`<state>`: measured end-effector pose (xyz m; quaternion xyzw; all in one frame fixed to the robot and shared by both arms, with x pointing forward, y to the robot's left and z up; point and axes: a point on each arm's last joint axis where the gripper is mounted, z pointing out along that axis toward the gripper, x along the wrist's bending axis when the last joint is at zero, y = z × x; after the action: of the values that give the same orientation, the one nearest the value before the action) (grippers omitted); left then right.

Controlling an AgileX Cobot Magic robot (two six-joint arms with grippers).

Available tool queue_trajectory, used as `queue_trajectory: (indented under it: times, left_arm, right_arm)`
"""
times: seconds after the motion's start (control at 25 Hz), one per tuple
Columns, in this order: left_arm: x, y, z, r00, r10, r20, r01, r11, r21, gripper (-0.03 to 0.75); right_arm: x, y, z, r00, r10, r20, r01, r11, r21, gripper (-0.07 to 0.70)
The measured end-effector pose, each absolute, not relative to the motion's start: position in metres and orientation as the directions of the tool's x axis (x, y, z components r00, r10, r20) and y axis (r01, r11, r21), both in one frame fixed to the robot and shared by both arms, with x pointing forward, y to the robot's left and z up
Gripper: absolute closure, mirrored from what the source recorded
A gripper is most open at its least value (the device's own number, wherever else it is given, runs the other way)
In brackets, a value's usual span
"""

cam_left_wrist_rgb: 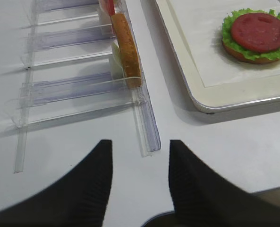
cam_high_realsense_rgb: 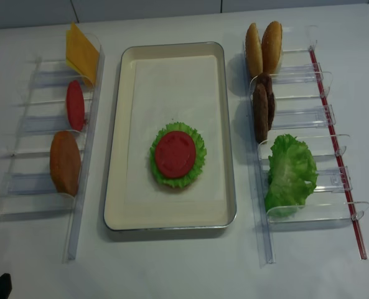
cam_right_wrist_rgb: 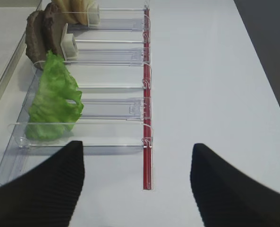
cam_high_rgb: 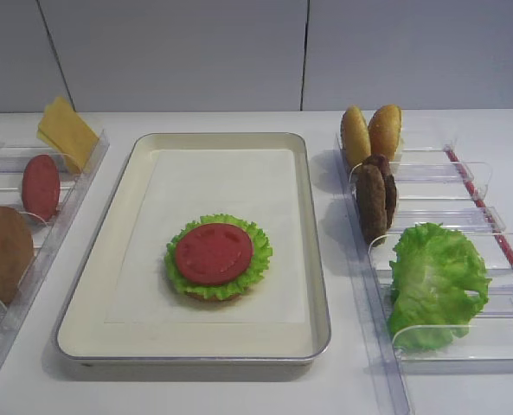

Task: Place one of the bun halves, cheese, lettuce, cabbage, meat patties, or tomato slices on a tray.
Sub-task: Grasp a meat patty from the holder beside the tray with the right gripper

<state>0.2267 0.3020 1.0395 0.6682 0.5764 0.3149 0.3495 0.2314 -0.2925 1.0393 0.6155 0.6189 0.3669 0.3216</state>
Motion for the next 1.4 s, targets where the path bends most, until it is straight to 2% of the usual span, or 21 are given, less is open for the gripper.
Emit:
queue_trajectory:
  times: [0.4, 0.48, 0.96, 1.12, 1.4]
  left_arm:
    - [0.227, 0.302, 1.039, 0.137, 0.99, 0.018, 0.55, -0.091, 0.83, 0.454]
    - [0.227, 0.302, 1.039, 0.137, 0.99, 0.018, 0.55, -0.091, 0.83, 0.454]
    - [0.227, 0.302, 1.039, 0.137, 0.99, 0.018, 0.55, -0.091, 0.83, 0.454]
    - [0.227, 0.302, 1.039, 0.137, 0.99, 0.018, 0.55, -0.091, 0.83, 0.454]
    - [0.227, 0.302, 1.039, 0.137, 0.99, 0.018, 0.55, -0.091, 0.83, 0.454]
  right_arm:
    - [0.231, -0.291, 1.039, -0.048, 0.997, 0.058, 0.526, -0.024, 0.85, 0.13]
    - [0.233, -0.29, 1.04, -0.06, 0.995, 0.075, 0.54, -0.031, 0.841, 0.131]
    - [0.295, -0.287, 1.082, -0.082, 0.992, 0.095, 0.744, -0.003, 0.668, 0.132]
    - [0.325, -0.277, 1.096, -0.155, 0.971, 0.181, 0.791, 0.012, 0.612, 0.132]
    - [0.388, -0.267, 1.112, -0.182, 0.944, 0.276, 0.865, 0.02, 0.502, 0.132]
